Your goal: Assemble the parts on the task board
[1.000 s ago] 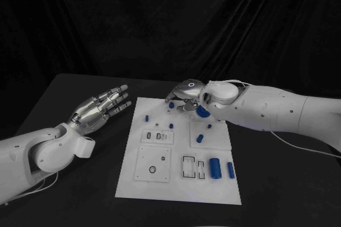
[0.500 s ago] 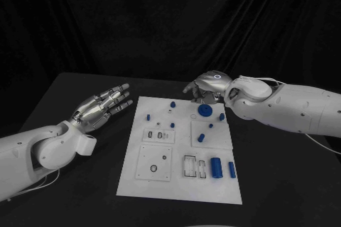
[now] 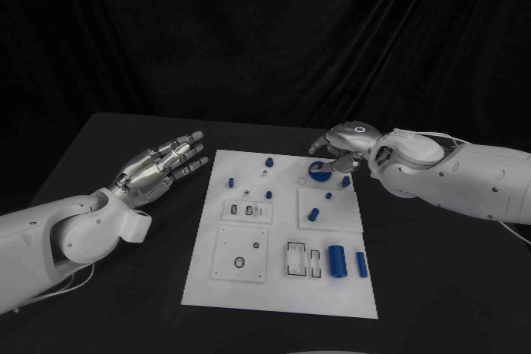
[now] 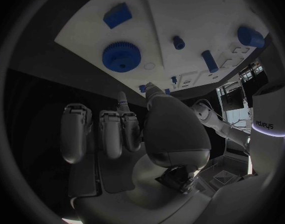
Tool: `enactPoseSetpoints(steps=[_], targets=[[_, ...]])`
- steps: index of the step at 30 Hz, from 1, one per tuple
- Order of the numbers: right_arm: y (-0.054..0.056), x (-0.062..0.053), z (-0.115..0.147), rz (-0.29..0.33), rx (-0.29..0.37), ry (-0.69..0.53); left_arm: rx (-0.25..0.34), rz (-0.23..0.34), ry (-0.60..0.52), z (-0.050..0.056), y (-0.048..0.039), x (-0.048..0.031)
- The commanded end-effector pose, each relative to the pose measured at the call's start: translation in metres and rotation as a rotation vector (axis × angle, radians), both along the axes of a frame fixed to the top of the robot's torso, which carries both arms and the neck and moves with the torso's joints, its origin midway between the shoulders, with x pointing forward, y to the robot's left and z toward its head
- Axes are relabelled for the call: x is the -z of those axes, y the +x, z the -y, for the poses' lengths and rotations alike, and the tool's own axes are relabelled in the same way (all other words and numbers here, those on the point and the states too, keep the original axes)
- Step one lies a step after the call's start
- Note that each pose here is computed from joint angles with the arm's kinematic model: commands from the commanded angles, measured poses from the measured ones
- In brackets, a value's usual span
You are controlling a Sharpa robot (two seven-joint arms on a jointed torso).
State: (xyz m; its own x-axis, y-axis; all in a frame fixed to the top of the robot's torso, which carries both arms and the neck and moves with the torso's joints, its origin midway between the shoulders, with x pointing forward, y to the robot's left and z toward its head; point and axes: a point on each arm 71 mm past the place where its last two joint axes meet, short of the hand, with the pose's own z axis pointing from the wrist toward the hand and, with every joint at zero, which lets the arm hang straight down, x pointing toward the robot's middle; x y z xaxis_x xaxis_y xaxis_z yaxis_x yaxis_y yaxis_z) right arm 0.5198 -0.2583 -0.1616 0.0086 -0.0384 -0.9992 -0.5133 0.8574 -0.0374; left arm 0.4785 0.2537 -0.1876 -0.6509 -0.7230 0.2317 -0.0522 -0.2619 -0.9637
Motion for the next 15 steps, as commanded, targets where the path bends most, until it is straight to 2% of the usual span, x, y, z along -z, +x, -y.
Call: enactPoseSetpoints(steps=[1,15], targets=[[0.0005,0.0070,0.0089,-0.054,0.090,-0.026,0.020,0.003,-0.014,0.0028,-0.0012,-0.0003],[-0.0020,0.0159,0.0186,-0.073,0.126,-0.033,0.020,0.001,-0.013,0.0027,-0.0010,0.0001]])
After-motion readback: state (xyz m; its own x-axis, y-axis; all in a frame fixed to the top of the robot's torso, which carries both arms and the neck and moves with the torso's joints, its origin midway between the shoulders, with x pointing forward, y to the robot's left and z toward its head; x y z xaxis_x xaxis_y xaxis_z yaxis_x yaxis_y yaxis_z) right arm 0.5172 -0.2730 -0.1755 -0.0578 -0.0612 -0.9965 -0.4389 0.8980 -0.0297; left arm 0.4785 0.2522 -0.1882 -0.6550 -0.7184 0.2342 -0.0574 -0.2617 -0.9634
